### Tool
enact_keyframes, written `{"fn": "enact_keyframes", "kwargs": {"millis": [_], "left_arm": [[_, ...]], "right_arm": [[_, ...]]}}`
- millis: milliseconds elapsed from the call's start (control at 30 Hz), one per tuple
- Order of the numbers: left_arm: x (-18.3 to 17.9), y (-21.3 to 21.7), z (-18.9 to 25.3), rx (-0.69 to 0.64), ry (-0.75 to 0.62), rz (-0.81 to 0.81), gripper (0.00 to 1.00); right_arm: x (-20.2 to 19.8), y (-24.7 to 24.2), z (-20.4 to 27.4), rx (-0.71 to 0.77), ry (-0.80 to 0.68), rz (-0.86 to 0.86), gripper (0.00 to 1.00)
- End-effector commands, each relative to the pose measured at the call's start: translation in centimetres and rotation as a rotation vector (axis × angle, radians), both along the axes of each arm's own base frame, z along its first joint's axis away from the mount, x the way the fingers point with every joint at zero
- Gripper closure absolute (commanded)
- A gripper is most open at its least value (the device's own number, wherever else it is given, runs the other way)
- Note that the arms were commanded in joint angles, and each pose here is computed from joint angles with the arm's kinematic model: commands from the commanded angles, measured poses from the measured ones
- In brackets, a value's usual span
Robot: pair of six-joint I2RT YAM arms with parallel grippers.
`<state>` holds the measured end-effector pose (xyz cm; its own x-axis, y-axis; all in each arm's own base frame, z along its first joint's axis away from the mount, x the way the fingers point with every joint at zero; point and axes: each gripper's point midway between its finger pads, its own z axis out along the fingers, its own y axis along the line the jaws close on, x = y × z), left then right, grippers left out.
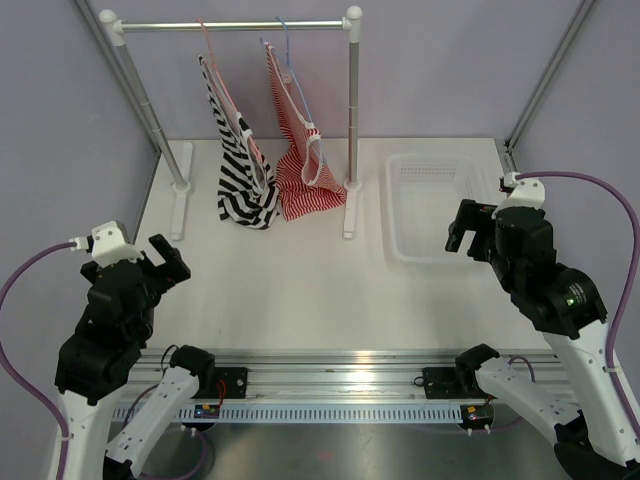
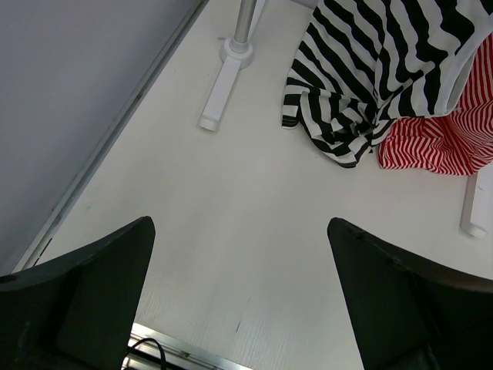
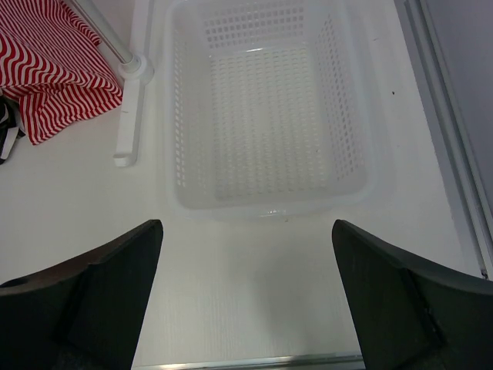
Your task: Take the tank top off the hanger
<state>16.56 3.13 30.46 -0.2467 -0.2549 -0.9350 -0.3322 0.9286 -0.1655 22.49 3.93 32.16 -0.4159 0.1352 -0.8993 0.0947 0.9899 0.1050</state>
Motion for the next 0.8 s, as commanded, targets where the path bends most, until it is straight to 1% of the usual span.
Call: {"fn": "enact_keyframes", "kwargs": {"millis": [0, 133, 200, 267, 300, 333, 367, 400, 500, 533, 567, 600, 633, 733, 767], "left_arm": [[0.2, -0.4, 1.5, -0.016, -0.027, -0.015, 0.01], [0.7, -1.0, 2.6, -0.033, -0.033, -0.039, 0.01], [1.3, -1.9, 4.2, -0.06, -0.053, -0.072, 0.01], [2.1, -3.4, 7.0, -0.1, -0.101, -0.14, 0.01], [3.6, -4.3, 7.0, -0.102, -0.064, -0.156, 0.01], [4.3, -4.9, 7.6, -0.116, -0.059, -0.172, 0.01], [4.8, -5.7, 9.9, -0.139, -0.101, -0.206, 0.01], [6.9, -6.8, 9.5, -0.14, -0.054, -0.221, 0.01], [9.2, -8.6, 13.0, -0.172, -0.105, -0.279, 0.01], [11.3, -9.4, 12.4, -0.166, -0.064, -0.28, 0.01], [12.3, -9.7, 13.0, -0.165, -0.075, -0.277, 0.01], [12.9, -9.6, 15.1, -0.161, -0.119, -0.27, 0.01], [15.2, -10.1, 14.4, -0.141, -0.083, -0.254, 0.01], [17.8, -9.5, 17.5, -0.103, -0.16, -0.198, 0.01], [19.8, -9.9, 16.9, -0.084, -0.141, -0.189, 0.01]], "right_arm": [[0.7, 0.8, 0.7, 0.026, -0.03, 0.023, 0.0], [0.9, 2.0, 0.6, 0.056, -0.037, 0.08, 0.01], [1.0, 2.9, 0.8, 0.086, -0.049, 0.117, 0.01], [1.1, 3.7, 0.6, 0.104, -0.044, 0.145, 0.0], [1.2, 4.4, 0.5, 0.122, -0.039, 0.174, 0.01], [1.2, 4.8, 0.4, 0.131, -0.037, 0.19, 0.0], [1.2, 5.1, 0.4, 0.144, -0.035, 0.203, 0.01], [1.2, 5.6, 0.4, 0.157, -0.032, 0.224, 0.0], [0.9, 6.4, 0.3, 0.181, -0.026, 0.265, 0.01], [0.9, 6.6, 0.3, 0.188, -0.023, 0.275, 0.01], [0.7, 7.1, 0.3, 0.205, -0.022, 0.295, 0.0], [0.7, 7.4, 0.1, 0.216, -0.015, 0.307, 0.01], [0.6, 7.8, 0.1, 0.226, -0.011, 0.326, 0.01], [0.2, 9.0, 0.0, 0.267, 0.001, 0.383, 0.01], [-0.2, 9.6, 0.0, 0.286, 0.009, 0.42, 0.01]]}}
